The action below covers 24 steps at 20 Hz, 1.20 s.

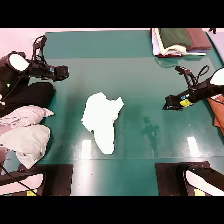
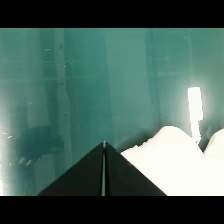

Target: Fold the shirts.

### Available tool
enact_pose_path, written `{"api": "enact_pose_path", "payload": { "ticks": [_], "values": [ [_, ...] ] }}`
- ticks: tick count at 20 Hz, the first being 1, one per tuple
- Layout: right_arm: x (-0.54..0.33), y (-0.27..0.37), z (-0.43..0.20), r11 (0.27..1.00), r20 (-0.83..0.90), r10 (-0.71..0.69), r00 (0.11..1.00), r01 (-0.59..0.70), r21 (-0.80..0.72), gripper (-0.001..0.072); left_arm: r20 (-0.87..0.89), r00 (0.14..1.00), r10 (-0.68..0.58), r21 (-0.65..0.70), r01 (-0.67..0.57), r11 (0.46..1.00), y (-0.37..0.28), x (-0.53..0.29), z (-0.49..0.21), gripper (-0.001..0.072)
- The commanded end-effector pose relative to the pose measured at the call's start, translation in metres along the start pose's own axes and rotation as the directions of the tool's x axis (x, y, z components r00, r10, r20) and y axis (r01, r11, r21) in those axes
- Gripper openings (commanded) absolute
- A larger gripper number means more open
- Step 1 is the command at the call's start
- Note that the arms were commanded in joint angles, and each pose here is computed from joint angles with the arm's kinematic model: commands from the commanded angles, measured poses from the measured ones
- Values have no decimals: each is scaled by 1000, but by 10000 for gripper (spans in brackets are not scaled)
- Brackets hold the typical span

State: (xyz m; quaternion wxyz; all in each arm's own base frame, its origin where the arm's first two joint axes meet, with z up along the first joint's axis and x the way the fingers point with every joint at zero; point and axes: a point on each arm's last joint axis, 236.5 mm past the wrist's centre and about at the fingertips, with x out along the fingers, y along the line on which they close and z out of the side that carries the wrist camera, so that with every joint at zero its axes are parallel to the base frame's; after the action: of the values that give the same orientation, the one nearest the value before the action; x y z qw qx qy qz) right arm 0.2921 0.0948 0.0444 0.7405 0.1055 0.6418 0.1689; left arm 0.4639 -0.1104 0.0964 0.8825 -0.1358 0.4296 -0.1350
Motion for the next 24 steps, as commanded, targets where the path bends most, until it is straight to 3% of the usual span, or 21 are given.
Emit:
{"api": "enact_pose_path", "payload": {
  "ticks": [1, 11, 13, 15, 17, 22, 23, 24],
  "values": [
    [0, 0, 0, 1000, 0, 1, 1000, -1, -1, 20, 0, 1000, 1, 0, -1, 1000, 0, 0, 0, 24],
    [0, 0, 0, 1000, 1, 0, 1000, 0, -2, 20, 40, 999, 3, -1, -3, 1000, 1, 0, 9, 24],
    [-1, -1, 14, 1000, 60, -7, 998, 7, -1, 20, 126, 992, -21, -76, 31, 997, -5, -2, 30, 23],
    [-2, -2, 28, 1000, 120, -9, 993, 9, 1, 20, 99, 994, -42, -71, 50, 996, -14, -11, 31, 24],
    [-1, -1, 17, 1000, 71, -5, 997, 5, 0, 20, 97, 992, -76, -30, 79, 996, -34, -38, 40, 22],
    [-1, 1, 8, 1000, 34, 0, 999, 0, -3, 20, 89, 984, -153, 270, 124, 955, -118, -84, 24, 49],
    [-4, 2, 10, 1000, 40, 1, 999, 0, -5, 20, 51, 984, -169, 288, 147, 946, -129, -76, 10, 396],
    [-7, 3, 12, 1000, 48, 0, 999, 0, -11, 20, 13, 984, -179, 301, 167, 939, -139, -64, -5, 668]
  ]
}}
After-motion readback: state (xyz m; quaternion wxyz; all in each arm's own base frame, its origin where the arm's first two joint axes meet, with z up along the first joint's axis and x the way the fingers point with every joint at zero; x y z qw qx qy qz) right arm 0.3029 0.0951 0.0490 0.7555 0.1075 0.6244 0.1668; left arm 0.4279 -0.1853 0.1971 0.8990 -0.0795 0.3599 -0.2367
